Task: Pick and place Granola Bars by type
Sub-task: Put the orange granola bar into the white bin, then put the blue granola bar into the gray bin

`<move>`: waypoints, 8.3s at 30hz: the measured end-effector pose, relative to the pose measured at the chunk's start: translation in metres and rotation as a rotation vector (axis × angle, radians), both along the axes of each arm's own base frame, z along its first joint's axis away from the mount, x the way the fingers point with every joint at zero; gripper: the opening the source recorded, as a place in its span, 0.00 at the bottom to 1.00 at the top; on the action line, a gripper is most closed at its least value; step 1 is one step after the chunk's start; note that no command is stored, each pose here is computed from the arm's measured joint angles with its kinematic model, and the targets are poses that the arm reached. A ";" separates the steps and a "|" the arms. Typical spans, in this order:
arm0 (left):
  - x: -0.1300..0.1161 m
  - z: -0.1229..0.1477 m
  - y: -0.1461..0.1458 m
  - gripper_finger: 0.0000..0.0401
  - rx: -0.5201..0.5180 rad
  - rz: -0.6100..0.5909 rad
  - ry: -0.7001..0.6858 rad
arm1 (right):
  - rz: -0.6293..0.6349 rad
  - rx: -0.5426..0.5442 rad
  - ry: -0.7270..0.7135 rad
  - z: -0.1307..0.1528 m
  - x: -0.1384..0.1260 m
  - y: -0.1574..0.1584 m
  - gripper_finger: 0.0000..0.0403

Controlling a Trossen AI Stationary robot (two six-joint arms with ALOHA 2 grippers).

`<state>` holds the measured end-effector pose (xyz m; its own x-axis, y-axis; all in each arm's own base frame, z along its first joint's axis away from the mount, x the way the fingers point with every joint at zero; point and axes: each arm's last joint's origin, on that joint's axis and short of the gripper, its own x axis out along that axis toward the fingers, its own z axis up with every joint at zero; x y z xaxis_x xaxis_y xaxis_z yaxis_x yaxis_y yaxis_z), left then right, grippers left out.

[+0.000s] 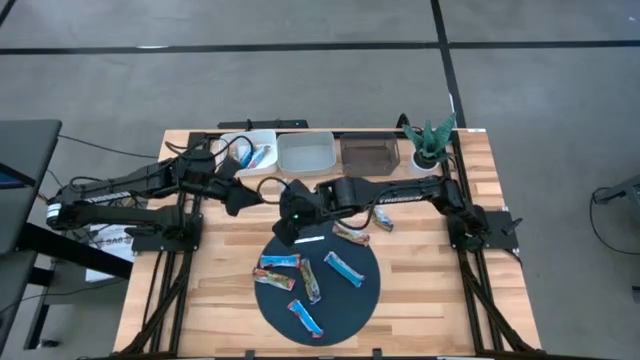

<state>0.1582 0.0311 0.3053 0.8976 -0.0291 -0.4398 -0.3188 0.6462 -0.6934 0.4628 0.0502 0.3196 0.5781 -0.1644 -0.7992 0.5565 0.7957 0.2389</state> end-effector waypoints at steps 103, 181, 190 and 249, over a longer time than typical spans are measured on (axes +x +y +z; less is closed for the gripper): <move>-0.040 -0.040 0.144 0.11 0.112 0.661 0.275 | 0.110 -0.074 0.342 0.039 -0.072 0.017 0.49; 0.096 0.039 -0.028 0.40 0.338 -0.191 -0.369 | -0.150 0.068 0.257 -0.100 -0.242 -0.067 0.59; 0.101 0.033 -0.028 0.40 0.285 -0.179 -0.334 | -0.079 0.068 0.369 -0.122 -0.235 -0.065 0.56; 0.125 -0.001 -0.004 0.40 0.078 0.137 -0.150 | -0.033 0.131 -0.171 -0.023 -0.176 -0.110 0.11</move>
<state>0.2830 0.0273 0.3047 0.9465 0.1267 -0.2967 -0.3040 0.6578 -0.6891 0.2870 -0.0597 0.2970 0.7033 -0.0864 -0.7056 0.5241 0.7336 0.4325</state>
